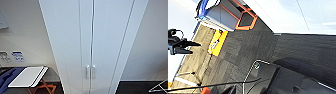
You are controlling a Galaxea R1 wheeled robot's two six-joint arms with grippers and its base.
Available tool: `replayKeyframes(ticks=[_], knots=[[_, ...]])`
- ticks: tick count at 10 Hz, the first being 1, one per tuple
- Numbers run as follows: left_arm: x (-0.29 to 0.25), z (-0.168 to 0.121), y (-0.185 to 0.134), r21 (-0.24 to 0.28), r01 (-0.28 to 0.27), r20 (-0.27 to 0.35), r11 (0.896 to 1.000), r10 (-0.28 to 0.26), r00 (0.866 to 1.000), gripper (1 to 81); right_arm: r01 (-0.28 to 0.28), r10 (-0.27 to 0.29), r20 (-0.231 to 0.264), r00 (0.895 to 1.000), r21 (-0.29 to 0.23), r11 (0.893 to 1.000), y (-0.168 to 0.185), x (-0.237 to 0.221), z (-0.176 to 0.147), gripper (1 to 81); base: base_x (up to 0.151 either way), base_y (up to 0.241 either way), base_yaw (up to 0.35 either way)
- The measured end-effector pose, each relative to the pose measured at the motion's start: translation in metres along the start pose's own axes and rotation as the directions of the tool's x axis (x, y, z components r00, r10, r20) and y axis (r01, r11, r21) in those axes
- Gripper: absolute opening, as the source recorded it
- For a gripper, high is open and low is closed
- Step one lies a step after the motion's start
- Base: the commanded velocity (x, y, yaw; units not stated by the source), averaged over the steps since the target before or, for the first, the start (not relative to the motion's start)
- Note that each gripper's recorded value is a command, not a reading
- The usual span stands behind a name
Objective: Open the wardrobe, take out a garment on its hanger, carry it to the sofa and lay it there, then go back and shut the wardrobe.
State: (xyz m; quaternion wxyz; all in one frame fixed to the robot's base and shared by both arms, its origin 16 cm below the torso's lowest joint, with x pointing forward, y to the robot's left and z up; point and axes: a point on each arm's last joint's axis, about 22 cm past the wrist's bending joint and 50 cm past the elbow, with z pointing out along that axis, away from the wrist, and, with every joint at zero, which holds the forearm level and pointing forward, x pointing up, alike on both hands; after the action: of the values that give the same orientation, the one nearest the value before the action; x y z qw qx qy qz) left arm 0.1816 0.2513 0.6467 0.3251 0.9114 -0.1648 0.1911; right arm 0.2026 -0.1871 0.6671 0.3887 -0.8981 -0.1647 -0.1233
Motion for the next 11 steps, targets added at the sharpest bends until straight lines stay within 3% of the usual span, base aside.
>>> replayKeyframes(ticks=[2, 4, 11], knots=[[0.045, -0.016, -0.007, 0.007, -0.055, -0.054, 0.998, 0.055, 0.997, 81.1, 0.049, -0.049, -0.046, 0.998, -0.001, 0.999, -0.001, 0.04, -0.012, 81.1, 0.0, 0.0, 0.0], [0.081, -0.027, 0.001, -0.008, -0.095, -0.097, 0.995, 0.093, 0.991, 81.1, 0.076, -0.075, -0.061, 0.995, 0.005, 0.997, -0.005, 0.06, -0.015, 81.1, 0.0, 0.0, 0.0], [0.211, -0.076, 0.001, 0.031, -0.216, -0.224, 0.976, 0.217, 0.95, 81.1, 0.181, -0.177, -0.134, 0.975, 0.017, 0.983, -0.026, 0.153, -0.036, 81.1, 0.0, 0.0, 0.0]])
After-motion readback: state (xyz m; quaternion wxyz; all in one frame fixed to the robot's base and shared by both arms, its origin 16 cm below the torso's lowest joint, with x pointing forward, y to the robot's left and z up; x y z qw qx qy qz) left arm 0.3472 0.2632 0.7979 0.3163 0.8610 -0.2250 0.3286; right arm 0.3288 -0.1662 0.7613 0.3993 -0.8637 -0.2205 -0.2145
